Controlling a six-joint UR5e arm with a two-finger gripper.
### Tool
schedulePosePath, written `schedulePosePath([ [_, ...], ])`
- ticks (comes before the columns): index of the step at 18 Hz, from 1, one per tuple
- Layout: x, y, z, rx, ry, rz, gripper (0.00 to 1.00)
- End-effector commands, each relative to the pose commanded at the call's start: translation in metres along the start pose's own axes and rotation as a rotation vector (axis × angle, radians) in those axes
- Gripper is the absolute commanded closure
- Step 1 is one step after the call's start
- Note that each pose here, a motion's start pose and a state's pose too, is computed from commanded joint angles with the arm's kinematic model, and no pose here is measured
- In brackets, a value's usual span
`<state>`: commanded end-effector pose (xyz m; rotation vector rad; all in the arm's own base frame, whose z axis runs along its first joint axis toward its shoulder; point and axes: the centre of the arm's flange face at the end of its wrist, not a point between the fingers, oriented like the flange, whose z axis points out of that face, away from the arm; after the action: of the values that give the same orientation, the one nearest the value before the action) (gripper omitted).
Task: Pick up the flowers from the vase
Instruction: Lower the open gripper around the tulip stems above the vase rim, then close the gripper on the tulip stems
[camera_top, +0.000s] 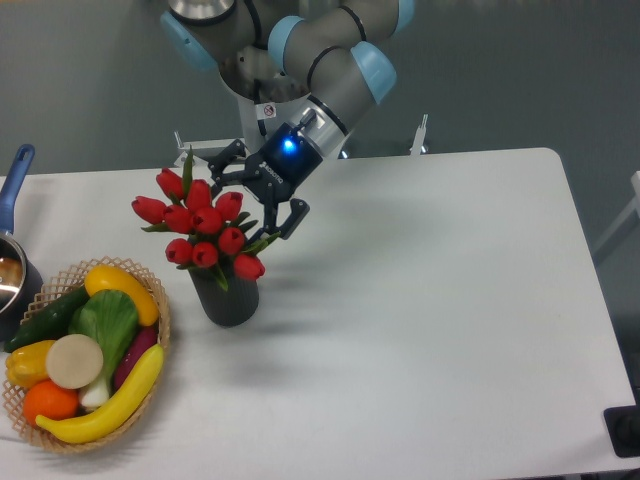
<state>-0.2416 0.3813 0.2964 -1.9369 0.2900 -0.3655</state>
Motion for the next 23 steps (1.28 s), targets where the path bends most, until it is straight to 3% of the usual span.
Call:
schedulePosePath([
  [3,-0.0004,-0.0010,0.0036,-0.001,0.008,0.010,0.04],
  [7,0.0005,-0.0003,0.0050,-0.002,0.012,0.006,0.39],
  [15,-0.0004,0.0003,0.0053,-0.002,0.013,-0.001,0.86],
  [23,-0.0013,-0.0018,0.0021,0.000,0.005,-0.001,0.89],
])
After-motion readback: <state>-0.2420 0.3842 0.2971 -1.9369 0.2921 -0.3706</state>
